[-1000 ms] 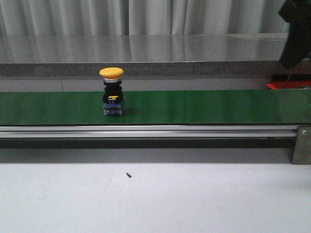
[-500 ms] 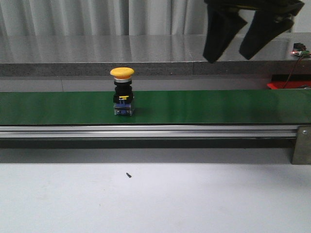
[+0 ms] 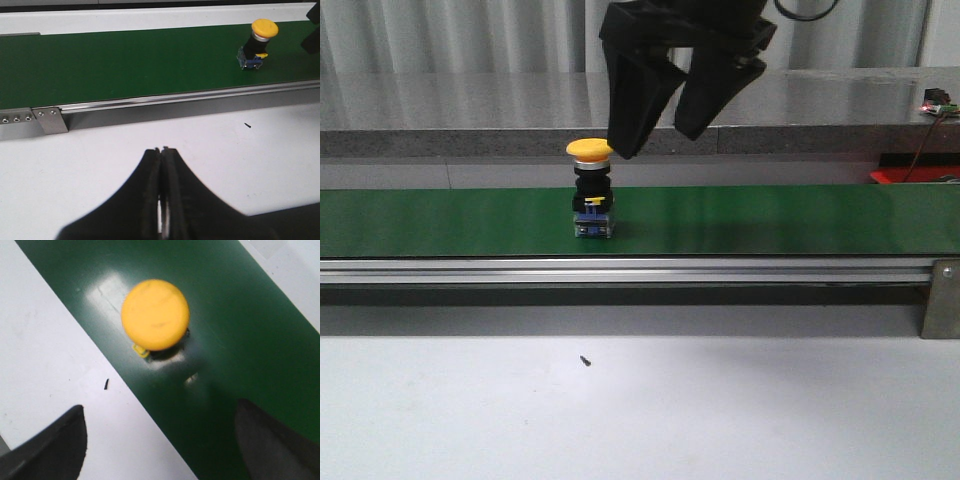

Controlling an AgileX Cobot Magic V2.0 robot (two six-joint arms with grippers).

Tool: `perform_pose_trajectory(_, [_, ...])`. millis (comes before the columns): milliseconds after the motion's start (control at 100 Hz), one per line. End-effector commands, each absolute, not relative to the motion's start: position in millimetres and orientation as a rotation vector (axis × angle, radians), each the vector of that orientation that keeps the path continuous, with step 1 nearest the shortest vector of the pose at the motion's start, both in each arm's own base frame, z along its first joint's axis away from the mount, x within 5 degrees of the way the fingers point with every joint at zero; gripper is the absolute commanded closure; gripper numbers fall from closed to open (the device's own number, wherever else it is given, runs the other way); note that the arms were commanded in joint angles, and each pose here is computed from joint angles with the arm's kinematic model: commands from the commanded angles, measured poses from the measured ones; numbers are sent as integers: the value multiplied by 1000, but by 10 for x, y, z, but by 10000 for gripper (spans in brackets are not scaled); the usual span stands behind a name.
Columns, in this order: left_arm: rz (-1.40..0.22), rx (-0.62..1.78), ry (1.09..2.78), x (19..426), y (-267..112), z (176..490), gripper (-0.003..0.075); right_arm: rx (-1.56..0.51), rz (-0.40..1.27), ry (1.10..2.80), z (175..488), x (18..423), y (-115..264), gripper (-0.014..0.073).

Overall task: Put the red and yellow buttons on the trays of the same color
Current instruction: 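Close the right gripper on the second yellow button and lift it, then carry the second yellow button to the yellow tray and lower it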

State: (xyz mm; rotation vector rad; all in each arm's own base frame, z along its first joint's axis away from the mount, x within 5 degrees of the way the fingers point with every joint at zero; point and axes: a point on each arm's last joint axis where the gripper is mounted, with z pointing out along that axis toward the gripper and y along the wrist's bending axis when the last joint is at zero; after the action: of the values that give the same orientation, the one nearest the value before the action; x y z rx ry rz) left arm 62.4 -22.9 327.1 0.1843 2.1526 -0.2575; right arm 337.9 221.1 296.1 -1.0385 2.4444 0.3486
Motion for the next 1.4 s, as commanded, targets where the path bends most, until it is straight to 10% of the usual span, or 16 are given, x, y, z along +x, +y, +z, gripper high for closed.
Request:
perform_pose_trajectory(0, [-279, 169, 2074, 651, -240, 3391, 740, -1011, 390, 2324, 3258, 3378, 2263, -7])
perform_pose_trajectory(470, [-279, 169, 2074, 651, -240, 3391, 740, -945, 455, 2292, 3031, 3607, 2466, 117])
perform_pose_trajectory(780, [-279, 169, 2074, 651, -240, 3391, 740, -933, 452, 2284, 3021, 3629, 2465, 490])
perform_pose_trajectory(1390, [-279, 169, 2074, 651, -240, 3391, 740, -725, 429, 2283, 3460, 3304, 1807, 497])
